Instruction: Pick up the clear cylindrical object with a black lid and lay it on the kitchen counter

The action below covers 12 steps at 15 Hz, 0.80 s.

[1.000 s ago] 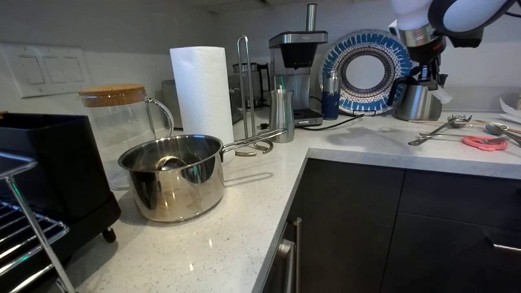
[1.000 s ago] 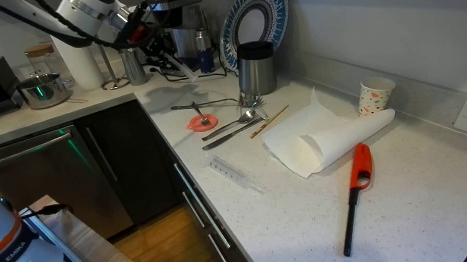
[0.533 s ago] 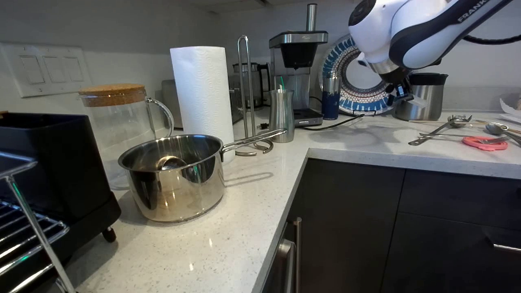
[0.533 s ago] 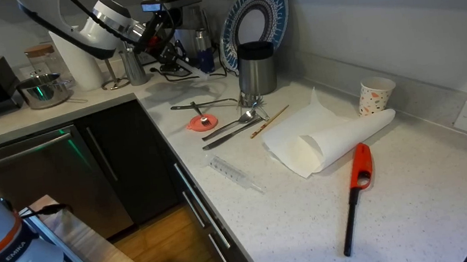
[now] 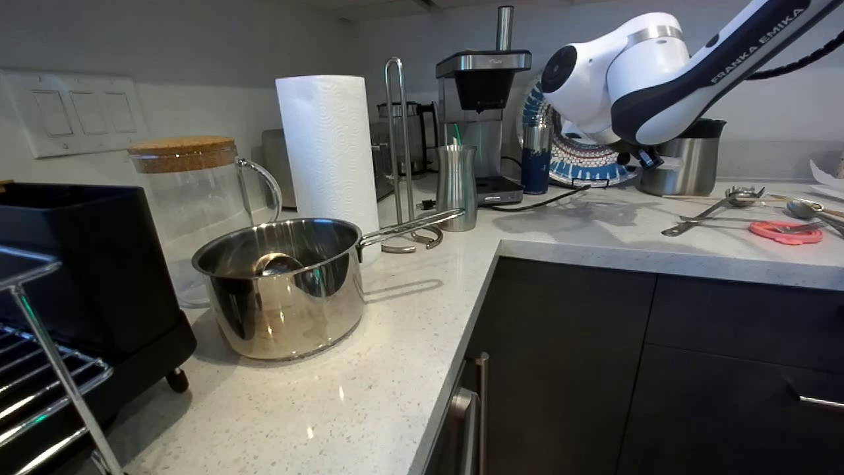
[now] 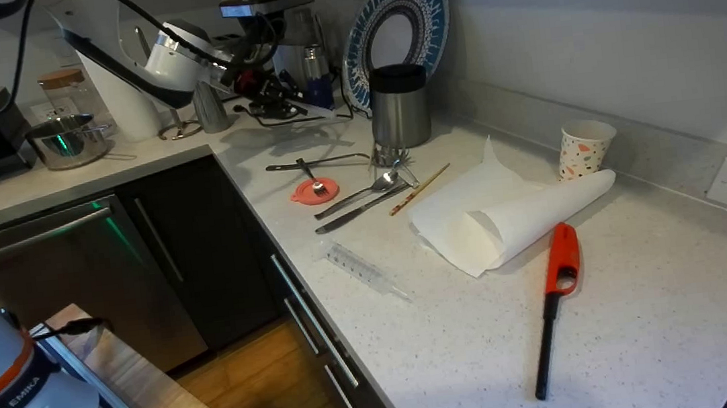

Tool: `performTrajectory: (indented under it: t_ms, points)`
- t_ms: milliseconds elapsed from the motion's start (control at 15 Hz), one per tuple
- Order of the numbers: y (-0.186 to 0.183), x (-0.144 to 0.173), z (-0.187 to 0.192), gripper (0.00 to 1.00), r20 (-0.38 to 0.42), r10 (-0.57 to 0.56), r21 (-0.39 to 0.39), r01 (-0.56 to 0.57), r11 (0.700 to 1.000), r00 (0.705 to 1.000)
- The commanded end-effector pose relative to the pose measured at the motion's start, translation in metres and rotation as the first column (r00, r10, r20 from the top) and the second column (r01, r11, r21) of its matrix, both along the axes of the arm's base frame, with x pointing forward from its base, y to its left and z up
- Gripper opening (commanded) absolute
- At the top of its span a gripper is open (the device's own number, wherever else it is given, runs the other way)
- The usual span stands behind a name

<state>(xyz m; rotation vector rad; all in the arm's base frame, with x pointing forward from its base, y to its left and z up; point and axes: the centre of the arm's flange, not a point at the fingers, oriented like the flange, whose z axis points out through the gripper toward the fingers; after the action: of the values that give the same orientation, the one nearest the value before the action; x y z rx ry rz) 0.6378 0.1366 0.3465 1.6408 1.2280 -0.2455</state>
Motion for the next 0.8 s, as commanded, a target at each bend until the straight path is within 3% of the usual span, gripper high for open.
performTrajectory:
  t_ms: [0,67,133,533,600,733]
  points:
    - [-0.001,0.006,-0.017,0.05,-0.072,0.044,-0.093,-0.051,0.994,0.996]
    - [0.001,0.007,-0.019,0.05,-0.064,0.06,-0.063,-0.065,0.996,0.996]
    - [-0.001,0.001,-0.013,0.21,-0.053,0.028,-0.044,-0.031,0.999,0.998]
    - [0.0,0.003,-0.017,0.21,-0.061,0.036,-0.048,-0.039,0.998,0.998]
    - [-0.002,0.009,-0.021,0.05,-0.034,0.034,-0.079,-0.036,0.996,0.999]
    - [-0.003,0.013,-0.03,0.05,-0.031,0.06,-0.113,-0.063,0.992,0.998]
